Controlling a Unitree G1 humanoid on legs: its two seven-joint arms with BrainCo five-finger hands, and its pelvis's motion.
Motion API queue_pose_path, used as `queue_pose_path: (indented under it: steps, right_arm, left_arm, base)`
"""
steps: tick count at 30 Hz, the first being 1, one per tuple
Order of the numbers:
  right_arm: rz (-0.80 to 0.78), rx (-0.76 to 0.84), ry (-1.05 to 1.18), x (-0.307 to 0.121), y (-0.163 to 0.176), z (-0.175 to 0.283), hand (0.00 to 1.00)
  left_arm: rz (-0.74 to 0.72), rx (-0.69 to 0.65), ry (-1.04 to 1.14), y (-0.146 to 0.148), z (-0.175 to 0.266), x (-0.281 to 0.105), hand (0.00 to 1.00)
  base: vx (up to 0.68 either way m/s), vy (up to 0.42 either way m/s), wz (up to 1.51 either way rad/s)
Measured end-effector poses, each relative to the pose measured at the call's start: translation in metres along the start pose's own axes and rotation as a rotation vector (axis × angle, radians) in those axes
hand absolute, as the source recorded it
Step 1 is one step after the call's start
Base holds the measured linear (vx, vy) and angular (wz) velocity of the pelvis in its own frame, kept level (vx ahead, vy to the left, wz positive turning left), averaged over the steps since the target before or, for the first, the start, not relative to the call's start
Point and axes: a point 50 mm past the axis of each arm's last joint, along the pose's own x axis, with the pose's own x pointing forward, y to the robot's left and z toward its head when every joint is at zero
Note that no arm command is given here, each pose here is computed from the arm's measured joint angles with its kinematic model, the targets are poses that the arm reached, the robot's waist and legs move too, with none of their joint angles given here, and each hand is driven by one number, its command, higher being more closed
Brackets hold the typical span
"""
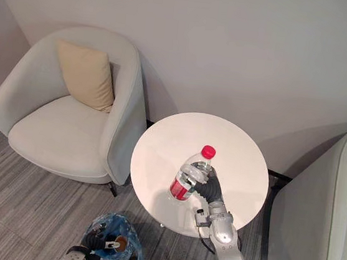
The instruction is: Gather rubbish on tea table into small bin, then transfer packed bag to large trash can.
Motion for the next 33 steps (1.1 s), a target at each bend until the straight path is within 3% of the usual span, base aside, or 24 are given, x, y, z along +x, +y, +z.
queue_pose_path:
  steps: [13, 25, 33]
  right_arm:
    - [0.06, -0.04, -0.172, -0.006, 0.01, 0.033, 1.0]
    - [0.067, -0.099, -0.222, 0.003, 0.004, 0.042, 1.0]
    - [-0.095, -0.118, -0.2, 0.004, -0.027, 0.041, 1.0]
  left_arm:
    - [-0.008, 0.009, -0.004, -0.002, 0.002, 0.001, 0.0]
    - [-0.023, 0.005, -0.029, -0.007, 0.01, 0.003, 0.0]
    - [-0.042, -0.004, -0.067, -0.015, 0.018, 0.004, 0.0]
  base:
    - [-0.02, -0.013, -0.12]
    - [-0.1, -0.102, 0.91]
    - [-0.12, -0.078, 0.92]
